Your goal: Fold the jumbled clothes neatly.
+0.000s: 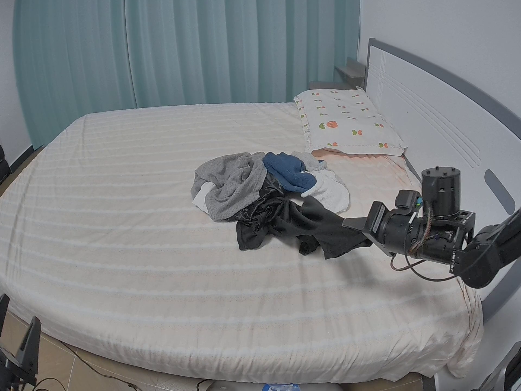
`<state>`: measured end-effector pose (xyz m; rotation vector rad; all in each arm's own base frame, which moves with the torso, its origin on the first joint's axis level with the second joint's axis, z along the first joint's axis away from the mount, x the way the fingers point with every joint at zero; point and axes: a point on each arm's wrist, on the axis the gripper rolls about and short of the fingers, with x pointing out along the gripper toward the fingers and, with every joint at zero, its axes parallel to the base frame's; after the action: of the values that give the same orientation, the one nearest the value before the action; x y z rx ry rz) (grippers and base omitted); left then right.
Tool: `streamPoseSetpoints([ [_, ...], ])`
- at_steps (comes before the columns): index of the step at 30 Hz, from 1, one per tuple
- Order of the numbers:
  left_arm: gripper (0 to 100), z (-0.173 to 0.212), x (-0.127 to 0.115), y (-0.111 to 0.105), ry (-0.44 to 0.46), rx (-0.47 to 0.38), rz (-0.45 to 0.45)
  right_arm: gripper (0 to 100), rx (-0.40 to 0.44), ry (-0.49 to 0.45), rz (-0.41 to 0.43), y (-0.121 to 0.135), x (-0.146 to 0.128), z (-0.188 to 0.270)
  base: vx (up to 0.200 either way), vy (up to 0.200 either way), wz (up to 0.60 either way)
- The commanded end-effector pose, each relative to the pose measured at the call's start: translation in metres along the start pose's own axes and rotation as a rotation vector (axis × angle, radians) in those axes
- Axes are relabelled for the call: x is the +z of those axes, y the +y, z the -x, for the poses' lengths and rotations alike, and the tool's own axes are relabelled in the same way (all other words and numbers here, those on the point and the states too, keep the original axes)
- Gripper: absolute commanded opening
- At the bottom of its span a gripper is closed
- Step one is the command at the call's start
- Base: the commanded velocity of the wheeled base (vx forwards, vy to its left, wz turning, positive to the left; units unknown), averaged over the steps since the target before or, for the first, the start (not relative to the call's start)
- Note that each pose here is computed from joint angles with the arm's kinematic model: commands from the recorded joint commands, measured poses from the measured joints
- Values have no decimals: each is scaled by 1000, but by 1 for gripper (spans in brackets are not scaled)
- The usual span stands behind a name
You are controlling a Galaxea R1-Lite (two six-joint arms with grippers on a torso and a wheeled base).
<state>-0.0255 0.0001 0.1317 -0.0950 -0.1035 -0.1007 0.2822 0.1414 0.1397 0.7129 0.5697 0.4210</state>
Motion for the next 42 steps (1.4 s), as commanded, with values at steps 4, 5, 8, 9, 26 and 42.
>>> streamPoseSetpoints([
  [4,100,-92,23,-10,398,-224,-11,0,134,-31,24,27,-4,60,0,0,0],
  [5,100,-104,21,-14,431,-252,-12,0,138,-33,25,28,-4,61,0,0,0],
  [8,100,-125,15,-21,477,-288,-18,0,151,-41,29,31,-2,65,0,0,0],
  [9,100,-151,4,-29,524,-318,-26,0,163,-46,30,34,-1,67,0,0,0],
  [26,100,-293,-130,-120,642,-307,-19,0,234,-77,47,56,-3,84,0,0,0],
  [42,100,-359,-192,-170,596,-314,-24,0,236,-84,44,57,-1,85,0,0,0],
])
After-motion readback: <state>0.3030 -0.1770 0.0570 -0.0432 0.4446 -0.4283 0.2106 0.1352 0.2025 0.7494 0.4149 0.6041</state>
